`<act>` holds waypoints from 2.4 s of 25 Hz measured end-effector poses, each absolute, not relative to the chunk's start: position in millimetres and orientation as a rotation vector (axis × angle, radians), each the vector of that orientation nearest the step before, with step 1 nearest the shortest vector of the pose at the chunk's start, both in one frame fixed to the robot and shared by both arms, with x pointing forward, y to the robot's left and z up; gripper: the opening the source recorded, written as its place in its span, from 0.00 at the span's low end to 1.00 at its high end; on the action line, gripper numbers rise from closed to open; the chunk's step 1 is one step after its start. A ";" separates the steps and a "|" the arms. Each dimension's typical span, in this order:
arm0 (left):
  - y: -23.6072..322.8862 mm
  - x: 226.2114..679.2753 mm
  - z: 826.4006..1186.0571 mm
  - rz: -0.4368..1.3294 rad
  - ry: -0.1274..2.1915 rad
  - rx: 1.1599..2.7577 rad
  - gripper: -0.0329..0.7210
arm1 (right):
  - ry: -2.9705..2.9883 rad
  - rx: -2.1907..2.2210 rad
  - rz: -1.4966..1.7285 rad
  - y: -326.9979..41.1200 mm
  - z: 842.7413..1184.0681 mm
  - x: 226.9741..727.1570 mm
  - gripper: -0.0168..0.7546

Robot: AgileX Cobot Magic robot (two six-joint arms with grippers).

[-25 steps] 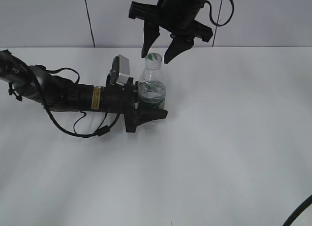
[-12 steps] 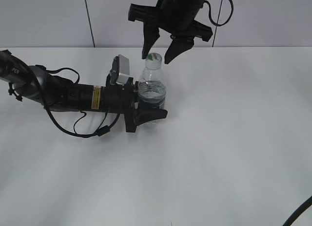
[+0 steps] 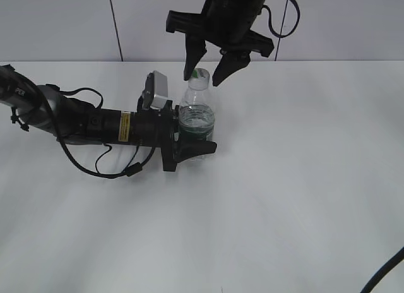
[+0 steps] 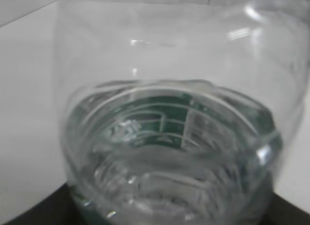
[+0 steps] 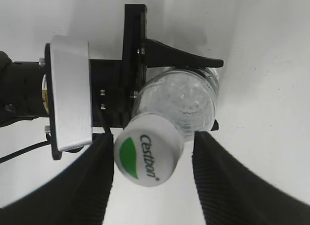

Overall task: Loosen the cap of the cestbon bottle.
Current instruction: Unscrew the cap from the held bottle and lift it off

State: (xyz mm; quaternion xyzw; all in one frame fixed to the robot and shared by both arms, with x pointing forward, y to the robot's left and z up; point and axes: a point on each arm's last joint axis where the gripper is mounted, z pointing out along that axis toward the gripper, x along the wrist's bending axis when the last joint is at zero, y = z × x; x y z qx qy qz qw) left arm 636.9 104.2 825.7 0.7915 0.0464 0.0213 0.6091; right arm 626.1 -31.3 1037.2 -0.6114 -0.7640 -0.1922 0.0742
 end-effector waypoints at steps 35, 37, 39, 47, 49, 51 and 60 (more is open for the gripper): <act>103.4 636.6 825.8 0.054 0.100 1.828 0.59 | -2.859 -1.074 -0.657 -30.7 1037.6 626.8 0.42; 103.3 636.5 826.0 0.053 0.098 1.825 0.59 | -2.897 -1.001 -0.661 -30.6 1037.8 626.8 0.41; 103.3 636.4 826.0 0.052 0.097 1.825 0.59 | -2.932 -0.929 -0.664 -30.6 1037.8 626.8 0.41; 103.3 635.9 825.9 0.049 0.091 1.827 0.59 | -3.066 -0.590 -0.670 -30.5 1037.8 626.6 0.41; 103.3 635.8 825.8 0.048 0.090 1.827 0.59 | -3.090 -0.511 -0.670 -30.0 1037.8 626.2 0.41; 103.8 635.9 825.8 0.048 0.089 1.828 0.59 | -3.116 -0.422 -0.670 -30.0 1037.8 626.2 0.41; 107.0 636.6 825.9 0.047 0.088 1.827 0.59 | -3.202 -0.066 -0.645 -30.1 1037.5 626.1 0.41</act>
